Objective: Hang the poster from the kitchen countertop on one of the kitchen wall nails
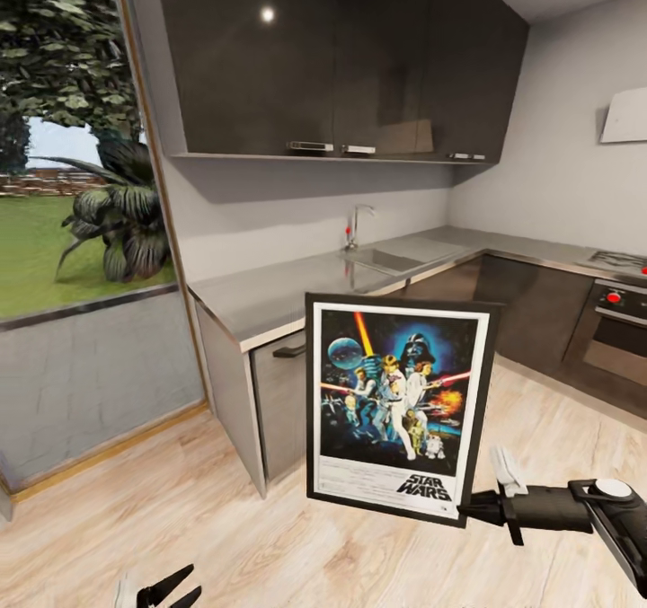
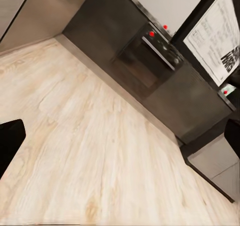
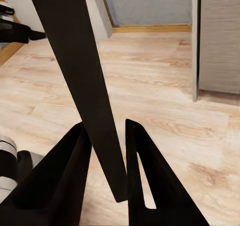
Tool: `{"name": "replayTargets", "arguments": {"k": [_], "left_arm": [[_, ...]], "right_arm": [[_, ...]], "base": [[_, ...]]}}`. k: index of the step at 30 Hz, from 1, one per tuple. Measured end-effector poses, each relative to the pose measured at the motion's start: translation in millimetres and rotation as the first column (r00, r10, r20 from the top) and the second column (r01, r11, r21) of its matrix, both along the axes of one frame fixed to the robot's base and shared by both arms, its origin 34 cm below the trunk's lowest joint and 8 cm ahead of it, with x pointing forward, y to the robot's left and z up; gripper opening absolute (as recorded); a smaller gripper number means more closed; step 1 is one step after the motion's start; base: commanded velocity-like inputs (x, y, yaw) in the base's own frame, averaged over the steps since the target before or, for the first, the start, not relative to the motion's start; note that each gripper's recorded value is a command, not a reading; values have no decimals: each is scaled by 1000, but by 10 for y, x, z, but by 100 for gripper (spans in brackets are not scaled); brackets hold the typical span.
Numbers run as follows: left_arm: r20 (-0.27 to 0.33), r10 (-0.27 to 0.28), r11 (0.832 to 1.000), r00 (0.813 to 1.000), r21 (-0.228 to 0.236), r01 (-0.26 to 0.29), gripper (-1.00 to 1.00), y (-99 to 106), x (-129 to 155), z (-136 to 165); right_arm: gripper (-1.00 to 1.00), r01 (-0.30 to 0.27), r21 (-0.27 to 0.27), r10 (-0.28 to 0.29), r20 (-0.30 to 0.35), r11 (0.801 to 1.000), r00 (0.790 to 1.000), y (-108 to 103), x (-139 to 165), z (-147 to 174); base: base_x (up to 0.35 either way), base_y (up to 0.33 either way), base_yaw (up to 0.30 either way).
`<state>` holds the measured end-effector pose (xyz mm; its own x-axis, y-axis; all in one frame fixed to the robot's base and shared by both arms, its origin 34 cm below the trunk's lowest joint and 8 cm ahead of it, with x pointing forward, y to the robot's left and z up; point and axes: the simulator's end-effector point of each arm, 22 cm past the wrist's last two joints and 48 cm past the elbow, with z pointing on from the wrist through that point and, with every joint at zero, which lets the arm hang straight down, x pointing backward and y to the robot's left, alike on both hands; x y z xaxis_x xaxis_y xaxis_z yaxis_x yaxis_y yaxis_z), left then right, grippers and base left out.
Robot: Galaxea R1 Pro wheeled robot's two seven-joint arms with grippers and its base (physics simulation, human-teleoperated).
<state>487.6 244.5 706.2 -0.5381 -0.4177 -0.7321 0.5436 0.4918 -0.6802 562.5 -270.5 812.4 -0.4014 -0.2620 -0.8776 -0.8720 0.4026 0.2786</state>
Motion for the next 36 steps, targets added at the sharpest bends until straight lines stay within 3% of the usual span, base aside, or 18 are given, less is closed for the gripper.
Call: {"name": "replayTargets", "arguments": {"k": [3, 4, 19, 36], "left_arm": [[6, -12, 1000, 1000, -10, 12, 100, -26, -31, 18], [14, -27, 999, 1000, -21, 27, 100, -50, -60, 47], [16, -28, 999, 999, -21, 28, 100, -52, -66, 50], [15, -28, 999, 1000, -22, 28, 100, -52, -66, 50]], "right_arm": [[-100, -17, 5, 17, 10, 1000, 1000, 30, -3, 59], [-100, -86, 23, 85, 22, 996, 996, 107, -102, 176], [-100, -88, 24, 87, 23, 996, 996, 112, -104, 191], [-100, -89, 23, 89, 24, 996, 996, 115, -105, 193]], "base": [[-325, 0, 71], [-334, 0, 30], [-86, 6, 237], [-129, 106, 192]]}}
